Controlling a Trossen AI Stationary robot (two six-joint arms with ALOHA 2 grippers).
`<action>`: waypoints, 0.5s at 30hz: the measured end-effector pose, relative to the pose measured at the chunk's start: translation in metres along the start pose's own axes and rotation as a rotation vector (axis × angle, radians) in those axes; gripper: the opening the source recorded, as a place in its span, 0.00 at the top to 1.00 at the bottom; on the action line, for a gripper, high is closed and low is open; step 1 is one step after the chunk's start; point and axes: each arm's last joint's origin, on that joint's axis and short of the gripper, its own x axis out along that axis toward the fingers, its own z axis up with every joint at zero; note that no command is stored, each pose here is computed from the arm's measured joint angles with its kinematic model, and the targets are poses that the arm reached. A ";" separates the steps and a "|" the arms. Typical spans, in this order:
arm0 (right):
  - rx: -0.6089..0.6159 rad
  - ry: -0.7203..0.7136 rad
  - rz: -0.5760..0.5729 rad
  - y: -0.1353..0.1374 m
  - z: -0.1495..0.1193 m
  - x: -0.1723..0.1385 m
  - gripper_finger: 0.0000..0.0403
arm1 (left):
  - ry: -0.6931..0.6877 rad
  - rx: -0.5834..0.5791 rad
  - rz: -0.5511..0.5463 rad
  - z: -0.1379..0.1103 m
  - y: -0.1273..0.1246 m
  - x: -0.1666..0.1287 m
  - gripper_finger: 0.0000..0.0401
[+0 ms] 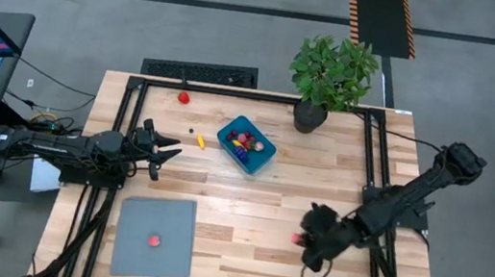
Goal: Pick and placing Produce into tupperware
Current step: Put the right apricot into the container
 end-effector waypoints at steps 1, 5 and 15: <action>-0.046 -0.044 0.023 0.001 0.007 0.002 0.73 | 0.000 0.000 0.000 0.000 0.000 0.000 0.68; -0.214 -0.242 0.142 0.001 0.035 0.006 0.73 | 0.000 0.000 0.000 0.000 0.000 0.000 0.68; -0.500 -0.513 0.240 -0.028 0.095 0.003 0.73 | 0.000 0.000 0.000 0.000 0.000 0.000 0.68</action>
